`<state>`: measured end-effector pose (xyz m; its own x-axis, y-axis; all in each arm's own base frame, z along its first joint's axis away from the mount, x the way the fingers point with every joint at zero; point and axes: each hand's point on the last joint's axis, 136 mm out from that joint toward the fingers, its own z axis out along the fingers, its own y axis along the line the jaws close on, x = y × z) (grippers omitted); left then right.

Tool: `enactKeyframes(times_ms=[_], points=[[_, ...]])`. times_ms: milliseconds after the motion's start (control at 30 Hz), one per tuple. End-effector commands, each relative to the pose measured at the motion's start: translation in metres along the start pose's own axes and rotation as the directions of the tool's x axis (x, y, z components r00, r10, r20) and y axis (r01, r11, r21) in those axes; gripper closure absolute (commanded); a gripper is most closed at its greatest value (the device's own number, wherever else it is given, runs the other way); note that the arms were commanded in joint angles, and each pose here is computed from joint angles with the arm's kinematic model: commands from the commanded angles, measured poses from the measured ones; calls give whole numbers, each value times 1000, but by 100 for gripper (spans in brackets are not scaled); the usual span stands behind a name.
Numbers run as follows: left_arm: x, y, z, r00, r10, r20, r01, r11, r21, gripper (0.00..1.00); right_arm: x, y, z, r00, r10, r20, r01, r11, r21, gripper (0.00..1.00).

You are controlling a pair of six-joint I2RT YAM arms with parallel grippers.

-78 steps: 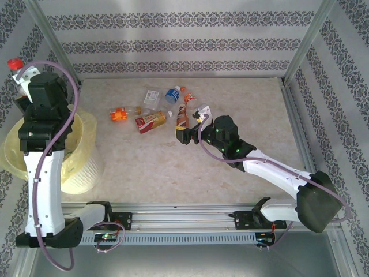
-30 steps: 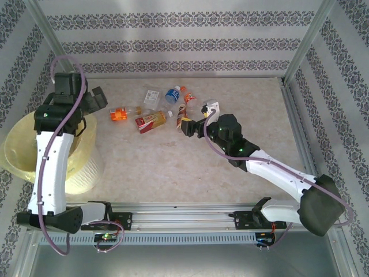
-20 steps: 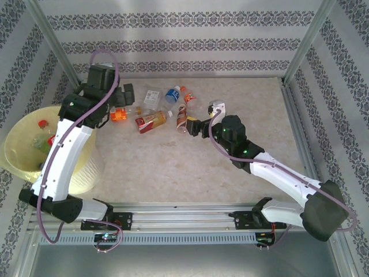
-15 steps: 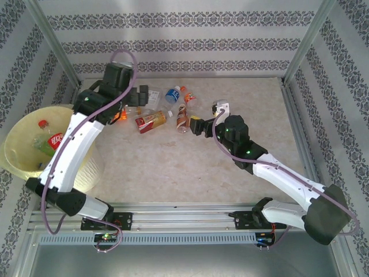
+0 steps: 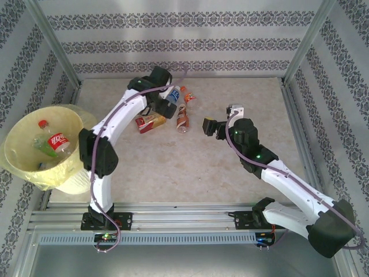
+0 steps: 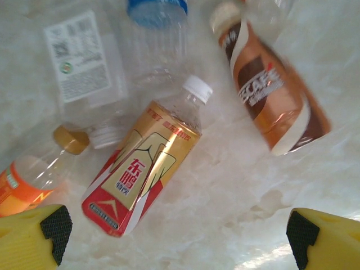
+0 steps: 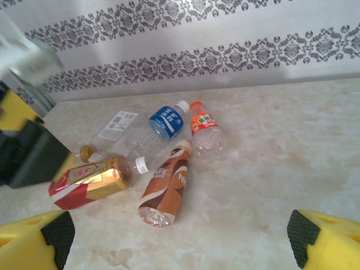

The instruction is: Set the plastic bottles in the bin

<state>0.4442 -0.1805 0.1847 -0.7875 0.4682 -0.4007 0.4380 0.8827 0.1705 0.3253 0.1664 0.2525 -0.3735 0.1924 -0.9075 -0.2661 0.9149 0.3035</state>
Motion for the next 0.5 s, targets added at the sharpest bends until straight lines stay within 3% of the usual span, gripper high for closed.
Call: enactKeyframes(times_ms=[0,300,467], points=[[14,5,17,982,165,-89,-167,986,-11,0,-3,-11,-9,1000,15,18,-16,999,42,2],[43,19,70,948,231,-218,-209,971,119,0,-3,-28,-20,999,30,44,-34,995,92,2],[49,35,99,941,240,-238,-225,970,87,1,-4,-30,-20,998,41,47,-46,995,93,2]])
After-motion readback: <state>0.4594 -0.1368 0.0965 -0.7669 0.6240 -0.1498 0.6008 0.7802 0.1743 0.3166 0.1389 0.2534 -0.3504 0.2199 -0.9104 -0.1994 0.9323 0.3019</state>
